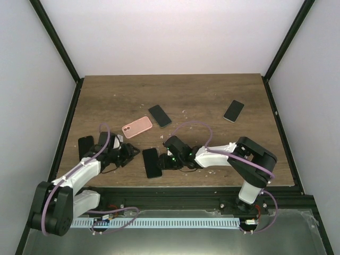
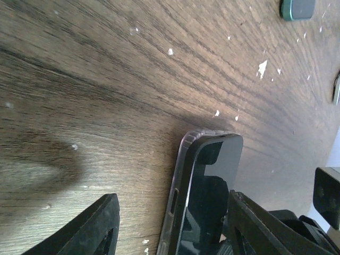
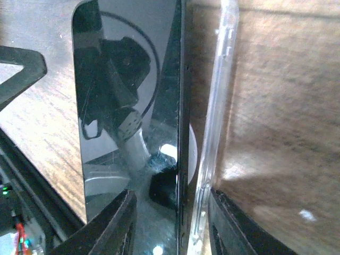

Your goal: Put the phone into the phone case

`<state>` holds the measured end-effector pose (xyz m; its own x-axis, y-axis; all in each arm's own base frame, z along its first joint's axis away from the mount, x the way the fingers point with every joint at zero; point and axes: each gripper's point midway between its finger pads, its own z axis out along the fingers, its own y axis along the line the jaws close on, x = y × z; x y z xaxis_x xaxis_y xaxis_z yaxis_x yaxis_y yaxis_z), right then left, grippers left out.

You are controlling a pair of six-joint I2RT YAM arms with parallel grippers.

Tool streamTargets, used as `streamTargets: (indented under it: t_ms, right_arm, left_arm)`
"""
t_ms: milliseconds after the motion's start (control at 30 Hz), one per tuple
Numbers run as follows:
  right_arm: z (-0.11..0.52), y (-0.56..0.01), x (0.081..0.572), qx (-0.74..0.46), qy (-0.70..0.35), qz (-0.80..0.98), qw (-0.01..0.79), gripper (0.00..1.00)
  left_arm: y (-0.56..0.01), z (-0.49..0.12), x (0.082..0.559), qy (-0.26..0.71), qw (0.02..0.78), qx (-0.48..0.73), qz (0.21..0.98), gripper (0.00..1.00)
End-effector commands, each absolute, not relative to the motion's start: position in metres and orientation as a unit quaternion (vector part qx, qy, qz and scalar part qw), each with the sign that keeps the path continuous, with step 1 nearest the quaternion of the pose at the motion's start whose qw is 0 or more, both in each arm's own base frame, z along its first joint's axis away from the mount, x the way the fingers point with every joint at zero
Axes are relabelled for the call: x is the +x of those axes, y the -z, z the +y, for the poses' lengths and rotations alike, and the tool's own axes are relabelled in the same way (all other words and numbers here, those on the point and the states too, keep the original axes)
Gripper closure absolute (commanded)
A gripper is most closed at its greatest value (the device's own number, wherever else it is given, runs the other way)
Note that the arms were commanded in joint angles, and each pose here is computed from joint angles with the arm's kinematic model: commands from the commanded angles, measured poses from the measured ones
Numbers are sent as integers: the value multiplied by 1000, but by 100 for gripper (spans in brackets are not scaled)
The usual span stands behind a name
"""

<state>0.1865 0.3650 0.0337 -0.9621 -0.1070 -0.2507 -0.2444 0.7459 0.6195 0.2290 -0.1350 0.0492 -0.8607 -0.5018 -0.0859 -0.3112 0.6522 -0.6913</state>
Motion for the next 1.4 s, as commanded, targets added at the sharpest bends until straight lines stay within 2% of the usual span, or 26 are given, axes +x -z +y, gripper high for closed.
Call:
streamTargets:
  t_ms: [0,333,433,533,700,867,1133,1367]
  right_arm:
    - [381,-51,174,-93,-396,910,78,63]
    - [369,-42,199,-49,-365,922,116,68]
    - [364,-42,206,-42,-361,923,127,63]
    - [368,-46,210,-51,-375,917,129,62]
    - [372,-45,215,-59,-379,914,131,64]
    - [376,-43,217,-65,-388,911,128,66]
    - [381,-46,224,-77,-410,896,149,70]
    - [386,-53,225,-91,-428,886,155,71]
  left_arm:
    - [-52,-148,226,366,112,-184,905,43]
    - [-48,-164,226,379,113,-147,907,48]
    - [-45,-155,235,341,130,-145,920,54]
    - [-41,-147,242,309,137,-148,929,54]
    - [-42,-162,245,351,125,-138,918,53]
    - [-30,-163,245,346,109,-139,921,55]
    - [-31,-176,250,364,100,-122,918,76]
    - [-29,-188,240,359,89,-103,923,79]
